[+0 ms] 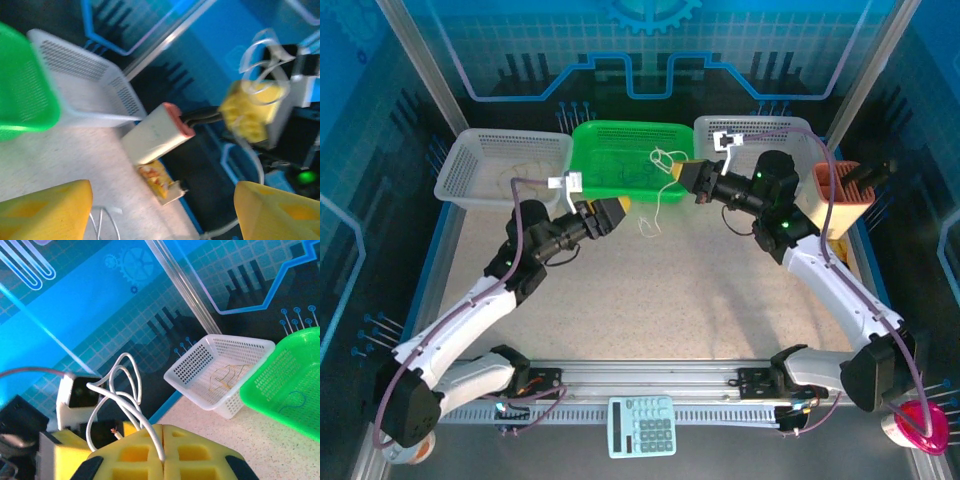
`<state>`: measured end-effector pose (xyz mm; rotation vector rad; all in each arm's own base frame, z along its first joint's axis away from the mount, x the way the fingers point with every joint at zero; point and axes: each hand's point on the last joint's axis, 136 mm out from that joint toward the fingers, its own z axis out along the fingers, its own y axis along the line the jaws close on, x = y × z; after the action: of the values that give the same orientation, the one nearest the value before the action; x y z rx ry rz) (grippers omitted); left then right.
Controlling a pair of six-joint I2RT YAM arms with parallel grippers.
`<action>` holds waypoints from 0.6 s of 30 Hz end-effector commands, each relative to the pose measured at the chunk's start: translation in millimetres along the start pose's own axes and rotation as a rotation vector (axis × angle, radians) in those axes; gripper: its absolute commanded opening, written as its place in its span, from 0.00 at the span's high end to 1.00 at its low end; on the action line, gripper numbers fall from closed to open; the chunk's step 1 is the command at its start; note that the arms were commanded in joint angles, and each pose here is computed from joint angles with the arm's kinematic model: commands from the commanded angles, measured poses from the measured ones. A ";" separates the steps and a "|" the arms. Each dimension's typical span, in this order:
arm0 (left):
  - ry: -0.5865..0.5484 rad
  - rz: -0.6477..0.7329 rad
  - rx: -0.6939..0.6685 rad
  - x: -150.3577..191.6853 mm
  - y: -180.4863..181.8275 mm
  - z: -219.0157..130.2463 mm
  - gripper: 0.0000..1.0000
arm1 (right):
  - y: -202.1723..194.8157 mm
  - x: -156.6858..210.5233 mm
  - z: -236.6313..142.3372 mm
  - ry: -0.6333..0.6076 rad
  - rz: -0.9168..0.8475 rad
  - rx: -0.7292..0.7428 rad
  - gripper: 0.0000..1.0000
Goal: Untangle the cables
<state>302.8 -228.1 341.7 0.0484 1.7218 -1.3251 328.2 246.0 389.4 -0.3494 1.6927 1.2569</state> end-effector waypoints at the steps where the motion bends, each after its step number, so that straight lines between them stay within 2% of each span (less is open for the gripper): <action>1: 0.027 0.051 0.120 -9.0 -28.4 8.3 0.24 | 18.3 0.2 1.4 0.007 -0.003 -0.081 1.00; 11: -0.034 0.022 0.275 -31.5 -57.2 28.3 0.24 | 30.6 11.1 10.8 0.006 0.046 -0.146 1.00; 18: -0.053 0.024 0.326 -38.4 -70.5 36.4 0.26 | 33.6 20.2 19.9 0.025 0.054 -0.158 1.00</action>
<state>318.8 -264.0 385.7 0.1537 1.5636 -1.5228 307.8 275.7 388.3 -0.3958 1.6698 1.4167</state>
